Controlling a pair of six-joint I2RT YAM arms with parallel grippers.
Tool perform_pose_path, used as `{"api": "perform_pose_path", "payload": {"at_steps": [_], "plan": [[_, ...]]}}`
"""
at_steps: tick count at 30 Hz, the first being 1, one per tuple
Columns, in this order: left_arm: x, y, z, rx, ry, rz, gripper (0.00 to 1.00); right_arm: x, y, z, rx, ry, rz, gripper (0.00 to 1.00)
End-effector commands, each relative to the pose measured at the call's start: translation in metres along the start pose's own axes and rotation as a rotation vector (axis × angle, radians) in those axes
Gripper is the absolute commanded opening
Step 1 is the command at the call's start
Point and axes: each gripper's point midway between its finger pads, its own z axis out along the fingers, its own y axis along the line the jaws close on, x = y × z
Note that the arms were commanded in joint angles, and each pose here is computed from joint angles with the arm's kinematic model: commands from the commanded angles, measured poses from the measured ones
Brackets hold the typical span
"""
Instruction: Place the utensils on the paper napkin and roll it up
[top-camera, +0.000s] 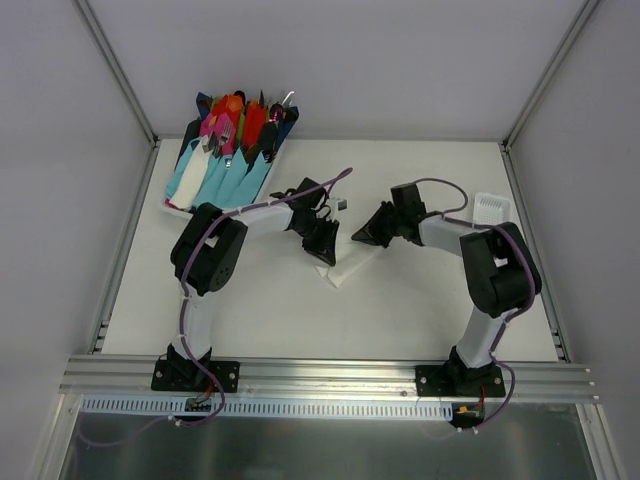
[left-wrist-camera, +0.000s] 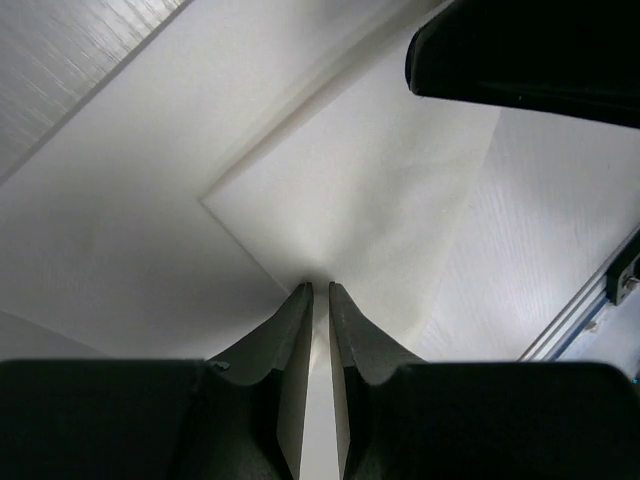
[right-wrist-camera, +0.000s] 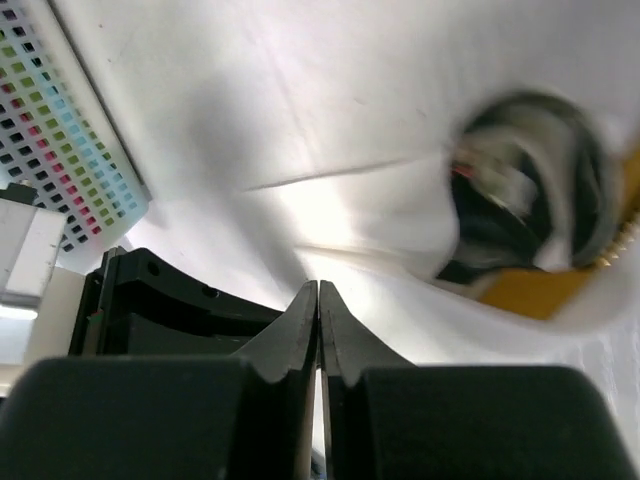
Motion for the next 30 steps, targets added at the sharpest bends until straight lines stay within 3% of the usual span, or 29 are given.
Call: {"api": "perform_pose_path", "payload": {"at_steps": [1, 7, 19, 26, 30], "plan": [[0.001, 0.035, -0.003, -0.112, 0.036, 0.083, 0.14, 0.004, -0.009, -0.004, 0.106, 0.096, -0.217, 0.05], [0.002, 0.036, -0.006, -0.101, 0.06, 0.11, 0.14, 0.001, -0.016, 0.011, 0.143, 0.201, -0.328, 0.0], [0.0, 0.048, -0.011, -0.101, 0.062, 0.084, 0.13, 0.026, -0.064, 0.007, 0.235, 0.286, -0.317, 0.0], [0.0, 0.05, -0.012, -0.094, 0.064, 0.094, 0.13, 0.031, -0.067, -0.001, 0.21, 0.238, -0.304, 0.0], [0.002, 0.048, -0.01, -0.082, 0.07, 0.087, 0.13, 0.019, -0.036, -0.015, 0.139, 0.16, -0.314, 0.02]]}}
